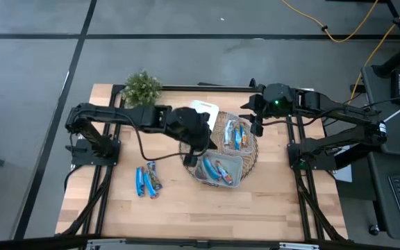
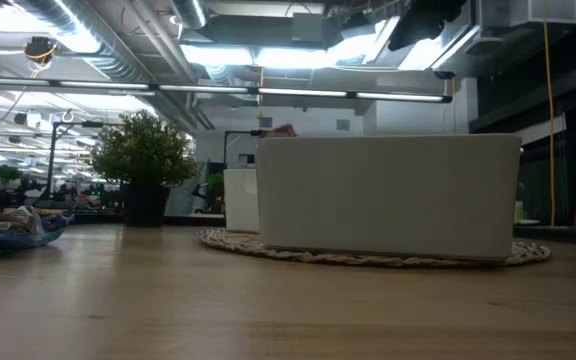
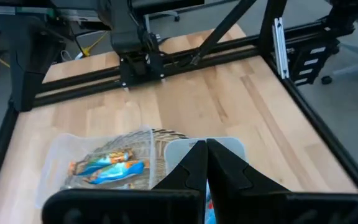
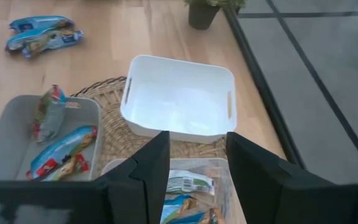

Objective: Pick and place Granola Bars by type
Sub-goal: Put the top red granola bar into the gray bin, then put the right blue granola bar into the white bin

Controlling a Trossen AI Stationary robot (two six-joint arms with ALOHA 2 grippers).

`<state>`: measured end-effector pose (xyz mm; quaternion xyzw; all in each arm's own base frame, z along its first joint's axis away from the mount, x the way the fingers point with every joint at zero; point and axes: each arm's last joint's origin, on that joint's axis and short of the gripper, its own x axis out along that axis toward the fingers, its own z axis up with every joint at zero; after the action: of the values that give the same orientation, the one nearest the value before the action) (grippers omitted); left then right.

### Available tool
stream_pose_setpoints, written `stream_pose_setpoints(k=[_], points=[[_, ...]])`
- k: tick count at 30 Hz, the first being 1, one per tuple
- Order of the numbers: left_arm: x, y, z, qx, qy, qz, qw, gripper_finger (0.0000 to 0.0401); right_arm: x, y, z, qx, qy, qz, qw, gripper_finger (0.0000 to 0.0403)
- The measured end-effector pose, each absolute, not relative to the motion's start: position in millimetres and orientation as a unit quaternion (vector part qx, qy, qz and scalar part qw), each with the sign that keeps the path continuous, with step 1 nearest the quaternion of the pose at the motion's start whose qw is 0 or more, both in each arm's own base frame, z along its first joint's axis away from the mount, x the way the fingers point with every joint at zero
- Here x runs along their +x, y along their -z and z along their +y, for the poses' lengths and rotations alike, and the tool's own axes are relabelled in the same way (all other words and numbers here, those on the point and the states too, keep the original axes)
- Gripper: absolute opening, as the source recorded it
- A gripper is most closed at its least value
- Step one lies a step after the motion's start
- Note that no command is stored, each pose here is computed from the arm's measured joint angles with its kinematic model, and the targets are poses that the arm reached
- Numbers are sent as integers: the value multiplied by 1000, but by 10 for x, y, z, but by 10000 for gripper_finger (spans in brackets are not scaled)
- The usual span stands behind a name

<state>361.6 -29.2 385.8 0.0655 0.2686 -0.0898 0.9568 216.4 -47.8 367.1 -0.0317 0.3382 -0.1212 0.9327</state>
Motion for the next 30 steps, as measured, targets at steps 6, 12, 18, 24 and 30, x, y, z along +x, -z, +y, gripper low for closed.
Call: stream_pose_setpoints(k=[6,12,18,24,30], points=[[3563,-3910,-380,64,42,266,961,3,2166,-3672,-473,-29,114,337,934,160],[3258,-4116,-341,54,-62,273,959,4,2171,-3676,-468,-26,106,334,936,160],[2861,-4062,-356,-34,-98,383,918,4,2180,-3682,-451,-23,88,328,940,160],[2599,-3905,-583,-54,-95,502,858,27,2183,-3685,-450,-34,83,327,941,160],[2370,-3829,-787,-39,-42,595,802,104,2202,-3711,-454,-46,82,313,945,160]])
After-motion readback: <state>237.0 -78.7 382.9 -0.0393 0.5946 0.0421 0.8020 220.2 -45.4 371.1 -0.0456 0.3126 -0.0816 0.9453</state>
